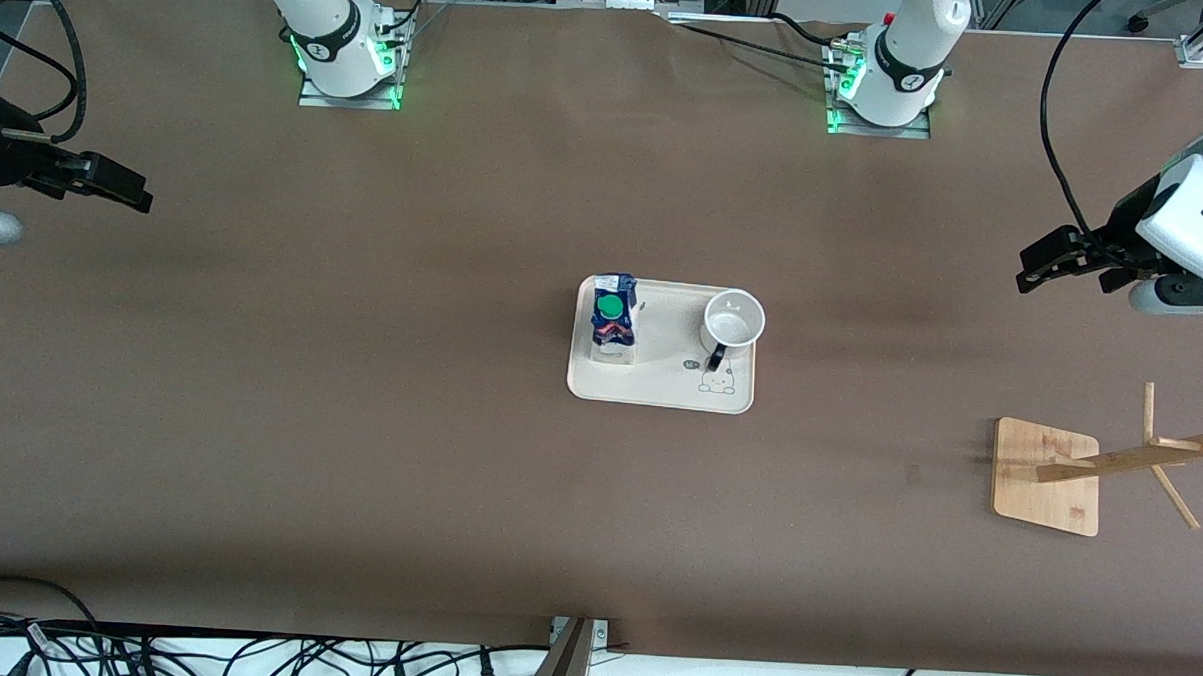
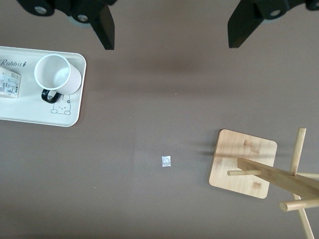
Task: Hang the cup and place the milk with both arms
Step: 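Move the right gripper out from its rest toward the tray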
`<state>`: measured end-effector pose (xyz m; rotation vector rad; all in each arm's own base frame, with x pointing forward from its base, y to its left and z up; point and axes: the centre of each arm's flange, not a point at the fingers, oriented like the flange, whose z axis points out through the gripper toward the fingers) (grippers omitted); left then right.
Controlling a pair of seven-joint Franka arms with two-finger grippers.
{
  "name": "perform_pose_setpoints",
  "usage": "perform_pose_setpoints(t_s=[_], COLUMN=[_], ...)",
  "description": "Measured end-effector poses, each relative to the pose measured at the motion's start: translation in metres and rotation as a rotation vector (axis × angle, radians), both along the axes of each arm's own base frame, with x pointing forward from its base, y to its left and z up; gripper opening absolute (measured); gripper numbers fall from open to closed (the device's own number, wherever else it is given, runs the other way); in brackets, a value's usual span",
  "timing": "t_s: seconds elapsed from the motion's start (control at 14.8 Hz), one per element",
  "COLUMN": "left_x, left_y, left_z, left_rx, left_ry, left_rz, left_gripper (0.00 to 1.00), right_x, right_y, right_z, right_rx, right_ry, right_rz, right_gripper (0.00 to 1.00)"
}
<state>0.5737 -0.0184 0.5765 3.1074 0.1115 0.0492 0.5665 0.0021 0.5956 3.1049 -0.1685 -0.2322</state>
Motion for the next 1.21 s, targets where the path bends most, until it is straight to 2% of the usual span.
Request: perform_pose_setpoints(t_s=[0.34, 0.67, 0.74, 1.01, 1.21], left_x=[0.000, 0.000, 0.000, 0.000, 0.000], left_y=[0.000, 0.000, 0.000, 0.000, 0.000], left_z=[0.000, 0.000, 0.000, 0.000, 0.000], left_rx=[0.000, 0.000, 0.000, 0.000, 0.000], left_ry=[0.000, 0.000, 0.000, 0.000, 0.000], left_rz=[0.000, 0.000, 0.000, 0.000, 0.000], left_gripper=[1.00, 1.00, 1.00, 1.00, 1.00], right_x=[0.002, 0.000, 0.000, 0.012, 0.034], right_y=[0.004, 0.004, 0.006, 0.024, 0.055], right_z=[-0.008, -0.018, -0.018, -0.027, -0.055], right_rx=[0.002, 0.006, 0.021, 0.152, 0.177], right_ry=[0.017, 0.072, 0.071, 0.042, 0.006], right_rz=[0.010, 0.012, 0.015, 0.017, 0.044], right_gripper=[1.00, 1.00, 1.00, 1.00, 1.00])
